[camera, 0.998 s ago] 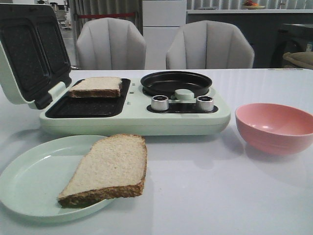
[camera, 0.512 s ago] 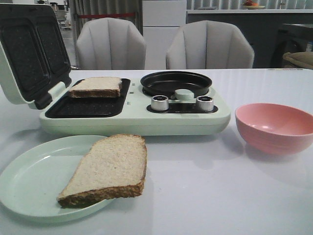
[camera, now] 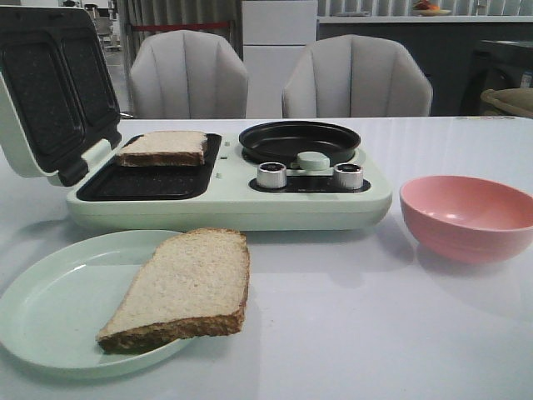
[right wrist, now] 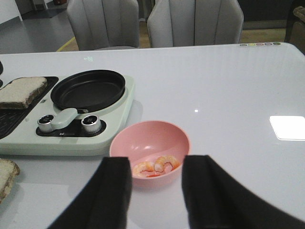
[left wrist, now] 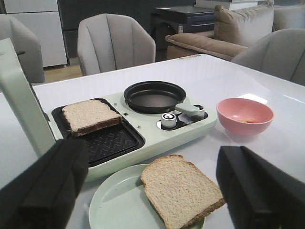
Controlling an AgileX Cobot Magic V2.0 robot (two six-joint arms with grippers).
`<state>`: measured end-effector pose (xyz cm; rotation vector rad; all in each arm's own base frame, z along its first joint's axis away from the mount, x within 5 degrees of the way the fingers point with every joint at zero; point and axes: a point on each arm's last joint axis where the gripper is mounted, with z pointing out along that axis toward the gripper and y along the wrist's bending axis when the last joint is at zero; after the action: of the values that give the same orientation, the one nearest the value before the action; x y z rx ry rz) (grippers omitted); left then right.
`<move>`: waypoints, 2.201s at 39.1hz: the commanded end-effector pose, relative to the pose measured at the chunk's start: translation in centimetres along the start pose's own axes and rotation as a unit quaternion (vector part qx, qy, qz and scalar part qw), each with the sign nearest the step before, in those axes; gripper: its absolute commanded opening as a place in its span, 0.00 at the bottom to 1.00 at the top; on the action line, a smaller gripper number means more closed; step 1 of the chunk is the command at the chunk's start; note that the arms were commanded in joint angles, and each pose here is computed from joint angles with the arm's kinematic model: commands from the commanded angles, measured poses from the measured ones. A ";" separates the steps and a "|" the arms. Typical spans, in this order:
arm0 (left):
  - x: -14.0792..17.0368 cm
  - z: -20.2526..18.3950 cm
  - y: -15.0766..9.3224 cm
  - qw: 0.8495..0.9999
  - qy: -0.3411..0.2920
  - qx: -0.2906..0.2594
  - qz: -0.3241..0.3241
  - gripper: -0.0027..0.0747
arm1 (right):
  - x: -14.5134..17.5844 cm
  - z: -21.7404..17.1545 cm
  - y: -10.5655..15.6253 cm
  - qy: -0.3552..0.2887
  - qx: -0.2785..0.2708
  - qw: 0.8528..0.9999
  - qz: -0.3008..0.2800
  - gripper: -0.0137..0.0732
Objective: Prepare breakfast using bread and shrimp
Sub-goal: 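Withdraw the left gripper upward away from the sandwich maker, then reach the right gripper to the plate and grasp the remaining bread slice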
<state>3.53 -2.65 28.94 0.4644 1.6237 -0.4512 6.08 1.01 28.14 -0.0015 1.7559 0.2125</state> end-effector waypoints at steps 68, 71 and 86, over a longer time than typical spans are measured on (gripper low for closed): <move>-1.6 -0.2 0.0 0.999 -0.051 0.002 -0.012 0.82 | 8.0 28.4 15.2 0.415 -0.219 0.854 0.225 0.73; -1.6 -0.2 0.0 0.999 -0.051 0.002 -0.012 0.82 | 8.5 28.6 15.2 0.418 -0.219 0.852 0.226 0.67; -1.6 -0.2 0.0 0.999 -0.051 0.002 -0.012 0.82 | 8.1 29.8 16.4 0.419 -0.255 0.838 0.238 0.41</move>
<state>3.53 -2.65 28.95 0.4638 1.6221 -0.4514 31.10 21.91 14.21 -0.0211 2.5923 1.1149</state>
